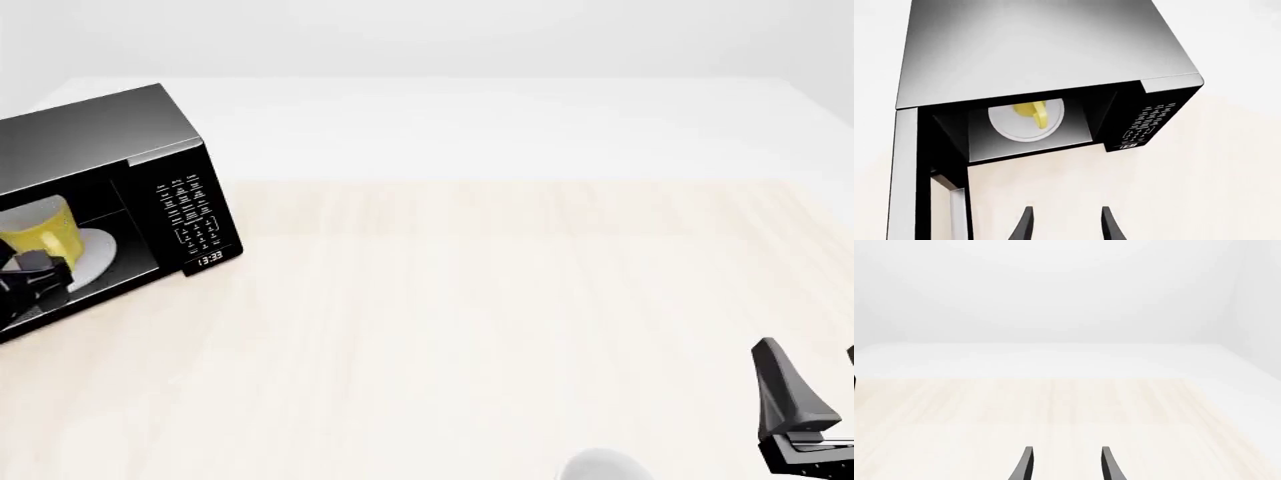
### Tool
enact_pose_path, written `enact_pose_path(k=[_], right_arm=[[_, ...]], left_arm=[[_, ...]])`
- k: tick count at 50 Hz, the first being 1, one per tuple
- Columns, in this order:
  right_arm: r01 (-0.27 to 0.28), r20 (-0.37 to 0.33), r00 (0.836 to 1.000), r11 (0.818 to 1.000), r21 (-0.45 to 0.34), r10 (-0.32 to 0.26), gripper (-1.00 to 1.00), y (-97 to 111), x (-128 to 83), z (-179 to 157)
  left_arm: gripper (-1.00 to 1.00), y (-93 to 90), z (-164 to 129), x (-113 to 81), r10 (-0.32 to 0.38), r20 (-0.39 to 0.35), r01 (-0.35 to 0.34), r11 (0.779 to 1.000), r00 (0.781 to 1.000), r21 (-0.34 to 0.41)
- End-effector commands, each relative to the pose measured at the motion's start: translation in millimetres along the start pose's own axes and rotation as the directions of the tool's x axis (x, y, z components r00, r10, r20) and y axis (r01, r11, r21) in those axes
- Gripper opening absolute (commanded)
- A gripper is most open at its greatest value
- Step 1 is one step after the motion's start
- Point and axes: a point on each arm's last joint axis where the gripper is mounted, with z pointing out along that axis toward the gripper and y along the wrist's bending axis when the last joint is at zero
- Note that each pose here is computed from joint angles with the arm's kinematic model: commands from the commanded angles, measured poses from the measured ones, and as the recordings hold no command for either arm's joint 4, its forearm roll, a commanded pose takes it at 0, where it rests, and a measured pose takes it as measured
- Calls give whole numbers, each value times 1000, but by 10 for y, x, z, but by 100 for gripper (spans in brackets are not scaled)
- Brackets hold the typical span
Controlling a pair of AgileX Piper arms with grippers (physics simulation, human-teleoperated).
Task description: Put the yellow and white mug in the microwave and close it.
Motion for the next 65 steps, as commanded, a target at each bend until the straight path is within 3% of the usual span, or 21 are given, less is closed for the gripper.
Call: enact_pose_path(k=[1,29,35,47,65], right_arm=[[0,0,1000,1000,0,0,100,0,0,0],[0,0,1000,1000,0,0,100,0,0,0],[0,0,1000,1000,0,0,100,0,0,0],[0,0,1000,1000,0,0,100,0,0,0],[0,0,1000,1000,0,0,100,0,0,0]], left_arm=[[100,-24,-324,-62,-7,37,6,1000,999,13],[100,-60,-1259,-357,-24,153,19,999,988,36],[100,-75,-1519,-499,-25,190,17,999,981,42],[100,-46,-1832,-723,-14,245,20,1000,969,-24],[100,21,-1986,-899,-42,261,80,987,964,-139]])
